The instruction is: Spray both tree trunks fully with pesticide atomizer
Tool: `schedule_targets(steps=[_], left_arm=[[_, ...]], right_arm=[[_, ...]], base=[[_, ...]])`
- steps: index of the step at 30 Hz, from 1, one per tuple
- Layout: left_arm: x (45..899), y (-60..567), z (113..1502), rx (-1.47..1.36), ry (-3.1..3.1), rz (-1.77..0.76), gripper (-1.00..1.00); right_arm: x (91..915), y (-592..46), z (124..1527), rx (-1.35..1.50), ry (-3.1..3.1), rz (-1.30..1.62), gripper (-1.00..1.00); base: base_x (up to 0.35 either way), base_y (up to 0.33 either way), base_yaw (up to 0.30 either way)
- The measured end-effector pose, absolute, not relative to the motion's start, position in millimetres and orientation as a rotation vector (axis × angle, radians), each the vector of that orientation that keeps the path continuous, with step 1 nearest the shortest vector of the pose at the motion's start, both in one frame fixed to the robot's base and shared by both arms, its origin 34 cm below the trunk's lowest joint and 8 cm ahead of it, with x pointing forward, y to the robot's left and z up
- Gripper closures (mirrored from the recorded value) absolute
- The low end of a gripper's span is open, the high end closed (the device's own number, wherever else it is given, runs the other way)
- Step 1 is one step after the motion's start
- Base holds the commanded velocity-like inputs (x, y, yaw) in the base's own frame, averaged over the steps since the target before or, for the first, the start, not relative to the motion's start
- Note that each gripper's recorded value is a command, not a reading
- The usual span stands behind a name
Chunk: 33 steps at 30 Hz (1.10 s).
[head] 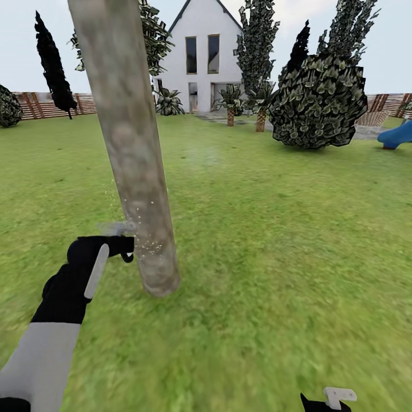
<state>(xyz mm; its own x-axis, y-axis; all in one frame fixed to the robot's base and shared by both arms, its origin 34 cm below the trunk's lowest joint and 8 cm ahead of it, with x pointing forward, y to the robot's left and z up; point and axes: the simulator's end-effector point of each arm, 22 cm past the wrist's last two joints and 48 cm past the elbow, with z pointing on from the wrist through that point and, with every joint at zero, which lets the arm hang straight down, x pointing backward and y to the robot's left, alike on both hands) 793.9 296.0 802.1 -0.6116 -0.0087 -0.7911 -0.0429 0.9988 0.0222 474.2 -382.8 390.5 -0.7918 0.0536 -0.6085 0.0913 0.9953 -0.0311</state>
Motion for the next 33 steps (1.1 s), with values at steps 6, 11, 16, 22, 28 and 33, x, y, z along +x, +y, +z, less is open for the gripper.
schedule_targets(steps=[6,11,16,22,28,33], left_arm=[[811,275,837,-0.023,2.17,0.014,1.0],[823,292,869,-0.057,2.118,0.027,1.0],[821,283,858,-0.044,2.137,0.016,1.0],[786,258,781,0.036,2.26,0.013,1.0],[773,253,758,0.053,2.3,0.011,1.0],[747,250,706,0.063,2.404,0.008,1.0]], right_arm=[[474,-373,389,0.102,2.488,-0.06,-1.0],[474,-372,389,0.102,2.488,-0.059,-1.0],[474,-372,389,0.102,2.488,-0.059,-1.0],[474,-372,388,0.102,2.488,-0.058,-1.0],[474,-372,389,0.102,2.488,-0.058,-1.0],[474,-372,388,0.102,2.488,-0.058,-1.0]], base=[[0.0,0.0,0.0],[0.0,0.0,0.0],[0.0,0.0,0.0],[0.0,0.0,0.0],[0.0,0.0,0.0],[0.0,0.0,0.0]])
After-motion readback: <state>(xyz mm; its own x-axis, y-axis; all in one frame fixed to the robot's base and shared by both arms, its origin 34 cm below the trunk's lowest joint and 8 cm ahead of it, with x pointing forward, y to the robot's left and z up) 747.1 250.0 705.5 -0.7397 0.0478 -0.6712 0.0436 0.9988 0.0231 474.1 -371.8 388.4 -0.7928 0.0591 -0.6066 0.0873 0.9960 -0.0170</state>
